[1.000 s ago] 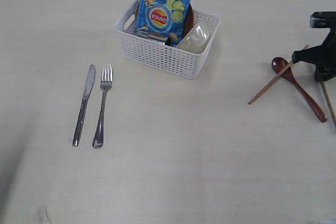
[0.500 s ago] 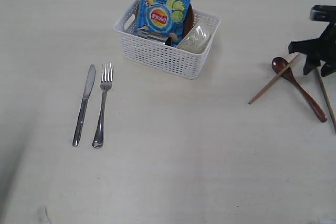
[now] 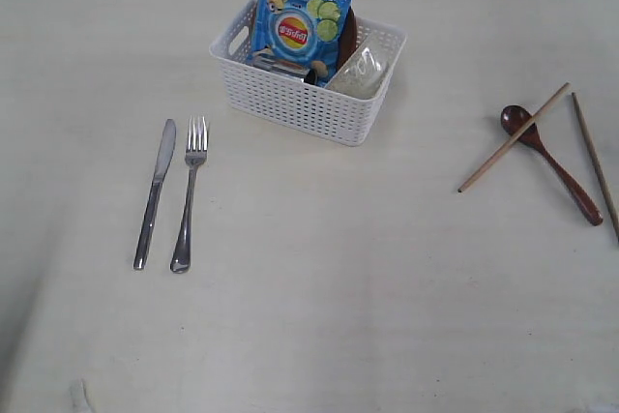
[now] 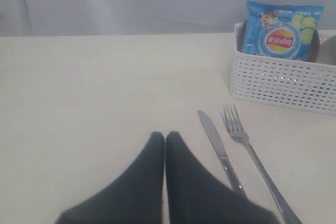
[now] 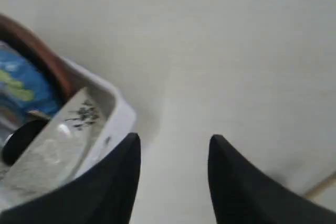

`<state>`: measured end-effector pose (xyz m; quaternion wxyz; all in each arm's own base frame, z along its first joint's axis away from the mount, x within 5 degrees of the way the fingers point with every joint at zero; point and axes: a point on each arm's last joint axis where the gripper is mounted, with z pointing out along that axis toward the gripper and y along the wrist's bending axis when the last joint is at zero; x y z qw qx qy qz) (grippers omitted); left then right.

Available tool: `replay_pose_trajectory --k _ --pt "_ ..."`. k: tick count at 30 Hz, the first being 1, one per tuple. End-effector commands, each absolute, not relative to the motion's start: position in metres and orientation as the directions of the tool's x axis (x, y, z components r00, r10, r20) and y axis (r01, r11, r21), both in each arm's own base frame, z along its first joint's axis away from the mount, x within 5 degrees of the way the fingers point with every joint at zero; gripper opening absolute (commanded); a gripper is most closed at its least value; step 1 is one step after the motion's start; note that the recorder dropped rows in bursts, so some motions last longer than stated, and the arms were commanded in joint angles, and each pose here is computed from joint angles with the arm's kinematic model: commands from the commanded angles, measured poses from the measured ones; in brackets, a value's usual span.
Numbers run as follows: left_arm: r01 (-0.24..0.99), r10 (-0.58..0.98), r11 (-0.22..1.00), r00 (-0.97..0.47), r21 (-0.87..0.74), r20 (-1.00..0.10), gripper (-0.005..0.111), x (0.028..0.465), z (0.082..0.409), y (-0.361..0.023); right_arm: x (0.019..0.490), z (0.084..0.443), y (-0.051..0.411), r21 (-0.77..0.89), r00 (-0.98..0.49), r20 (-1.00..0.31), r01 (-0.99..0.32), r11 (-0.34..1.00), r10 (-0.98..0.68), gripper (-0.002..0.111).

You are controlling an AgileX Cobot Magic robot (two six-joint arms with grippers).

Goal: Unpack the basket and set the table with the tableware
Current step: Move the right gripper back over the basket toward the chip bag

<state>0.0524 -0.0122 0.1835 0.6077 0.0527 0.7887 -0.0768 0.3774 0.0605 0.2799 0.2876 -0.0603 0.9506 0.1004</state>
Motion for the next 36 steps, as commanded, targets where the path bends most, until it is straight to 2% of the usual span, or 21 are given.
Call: replay_pose_trajectory --k 1,5,10,19,26,32,36 --pt "0.184 -0.009 0.981 -0.254 -0.058 -0.967 0.000 0.052 0.183 -0.013 0.374 0.292 0.102 0.097 -0.767 -0.611 -0.316 0.944 -0.194 0.041" --pt "0.184 -0.009 0.981 -0.254 -0.058 -0.967 0.000 0.052 0.183 -0.013 0.375 0.306 0.137 0.024 -0.661 -0.693 -0.423 0.906 -0.290 0.041" --pt "0.184 -0.009 0.981 -0.254 -0.058 -0.967 0.000 0.052 0.183 -0.013 0.390 0.305 0.164 0.030 -0.652 -0.685 -0.471 0.882 -0.325 0.041" --pt "0.184 -0.009 0.981 -0.254 -0.058 -0.967 0.000 0.052 0.183 -0.013 0.430 0.274 0.183 0.040 -0.710 -0.593 -0.498 0.866 -0.381 0.062" --pt "0.184 -0.009 0.981 -0.254 -0.058 -0.967 0.000 0.052 0.183 -0.013 0.450 0.254 0.192 0.040 -0.709 -0.572 -0.527 0.849 -0.413 0.061" --pt "0.184 -0.009 0.981 -0.254 -0.058 -0.967 0.000 0.052 0.183 -0.013 0.455 0.242 0.202 0.030 -0.623 -0.576 -0.662 0.749 -0.528 0.061" --pt "0.184 -0.009 0.981 -0.254 -0.058 -0.967 0.000 0.052 0.183 -0.013 0.461 0.239 0.202 0.011 -0.608 -0.605 -0.652 0.758 -0.514 0.061"
